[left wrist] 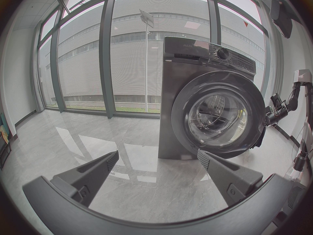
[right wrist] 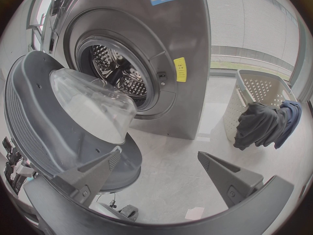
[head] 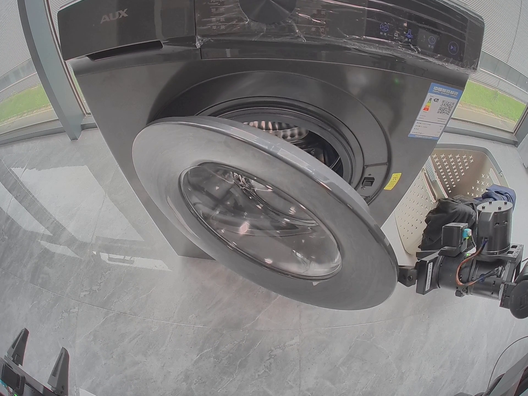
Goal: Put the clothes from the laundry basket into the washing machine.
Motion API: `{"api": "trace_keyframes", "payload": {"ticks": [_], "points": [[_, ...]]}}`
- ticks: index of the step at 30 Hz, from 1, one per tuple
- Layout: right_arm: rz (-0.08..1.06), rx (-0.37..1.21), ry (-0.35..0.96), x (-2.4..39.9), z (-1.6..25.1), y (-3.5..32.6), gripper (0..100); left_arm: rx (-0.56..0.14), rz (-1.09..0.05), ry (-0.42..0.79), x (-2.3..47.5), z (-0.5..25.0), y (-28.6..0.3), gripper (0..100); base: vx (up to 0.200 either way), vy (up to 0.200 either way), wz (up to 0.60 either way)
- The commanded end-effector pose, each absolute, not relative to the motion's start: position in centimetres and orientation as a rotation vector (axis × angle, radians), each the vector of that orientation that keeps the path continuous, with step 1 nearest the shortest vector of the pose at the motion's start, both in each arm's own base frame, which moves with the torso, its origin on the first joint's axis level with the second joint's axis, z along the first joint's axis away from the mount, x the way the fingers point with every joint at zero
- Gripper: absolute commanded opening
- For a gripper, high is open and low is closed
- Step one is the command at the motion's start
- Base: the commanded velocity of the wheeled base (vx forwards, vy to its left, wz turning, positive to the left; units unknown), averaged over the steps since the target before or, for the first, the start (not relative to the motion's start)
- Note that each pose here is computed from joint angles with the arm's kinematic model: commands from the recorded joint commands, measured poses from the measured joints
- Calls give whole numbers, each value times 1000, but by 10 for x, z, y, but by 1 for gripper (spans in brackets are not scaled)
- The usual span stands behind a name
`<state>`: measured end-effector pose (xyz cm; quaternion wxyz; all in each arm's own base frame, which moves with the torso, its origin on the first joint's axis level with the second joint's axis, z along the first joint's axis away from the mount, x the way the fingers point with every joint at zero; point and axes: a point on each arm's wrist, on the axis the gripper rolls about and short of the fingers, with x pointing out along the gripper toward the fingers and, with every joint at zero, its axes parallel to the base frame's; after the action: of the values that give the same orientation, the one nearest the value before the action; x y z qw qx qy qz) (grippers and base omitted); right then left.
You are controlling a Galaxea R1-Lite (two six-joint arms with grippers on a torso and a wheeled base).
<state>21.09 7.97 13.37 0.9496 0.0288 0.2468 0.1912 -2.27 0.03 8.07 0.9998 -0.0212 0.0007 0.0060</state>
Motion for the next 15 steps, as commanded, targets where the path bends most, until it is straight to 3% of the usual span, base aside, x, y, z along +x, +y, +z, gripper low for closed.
{"api": "trace_keyframes", "payload": {"ticks": [1,10,15], "points": [[440,40,558,205,121,91,100,-43,12,6,-22,75,0,100,0,0,0],[595,4,559,168,121,110,100,-43,12,6,-22,75,0,100,0,0,0],[597,16,549,169,124,112,100,-43,12,4,-22,76,0,100,0,0,0]]}}
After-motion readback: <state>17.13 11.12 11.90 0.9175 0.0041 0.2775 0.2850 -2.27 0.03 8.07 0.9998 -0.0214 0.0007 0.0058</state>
